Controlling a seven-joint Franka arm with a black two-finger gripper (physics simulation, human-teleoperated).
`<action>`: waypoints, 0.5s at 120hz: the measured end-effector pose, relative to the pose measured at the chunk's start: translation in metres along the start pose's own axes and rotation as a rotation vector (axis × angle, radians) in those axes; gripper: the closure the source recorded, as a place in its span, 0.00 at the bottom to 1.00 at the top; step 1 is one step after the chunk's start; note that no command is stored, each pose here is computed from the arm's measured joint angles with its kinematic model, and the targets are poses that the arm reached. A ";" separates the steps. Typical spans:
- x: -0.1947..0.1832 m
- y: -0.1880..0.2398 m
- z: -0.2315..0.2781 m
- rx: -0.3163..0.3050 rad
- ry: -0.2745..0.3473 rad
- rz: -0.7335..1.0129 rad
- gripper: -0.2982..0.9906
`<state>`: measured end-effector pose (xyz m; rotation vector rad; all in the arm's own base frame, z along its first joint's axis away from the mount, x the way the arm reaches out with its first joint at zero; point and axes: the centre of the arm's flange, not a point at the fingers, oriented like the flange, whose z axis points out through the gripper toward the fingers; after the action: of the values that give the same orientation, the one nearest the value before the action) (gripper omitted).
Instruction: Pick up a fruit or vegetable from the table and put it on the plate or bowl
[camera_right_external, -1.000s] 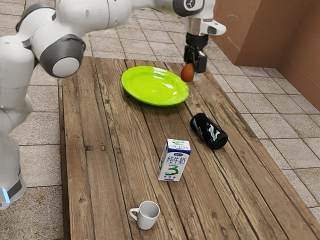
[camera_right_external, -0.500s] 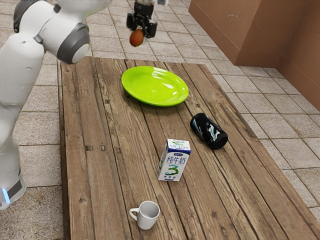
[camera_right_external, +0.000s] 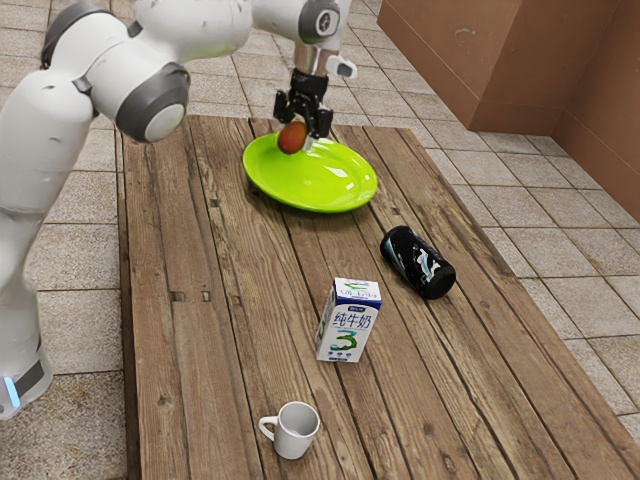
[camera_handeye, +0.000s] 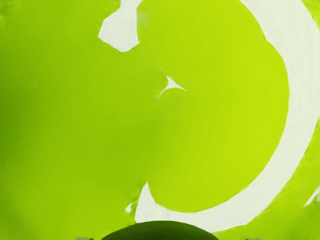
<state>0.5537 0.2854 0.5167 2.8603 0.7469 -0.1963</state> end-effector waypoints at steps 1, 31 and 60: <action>0.000 0.001 0.000 0.000 0.000 0.002 0.52; 0.002 0.019 0.011 0.005 -0.011 0.015 0.43; 0.003 0.025 0.013 -0.002 -0.013 0.019 0.27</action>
<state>0.5673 0.2626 0.5074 2.8605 0.7168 -0.2108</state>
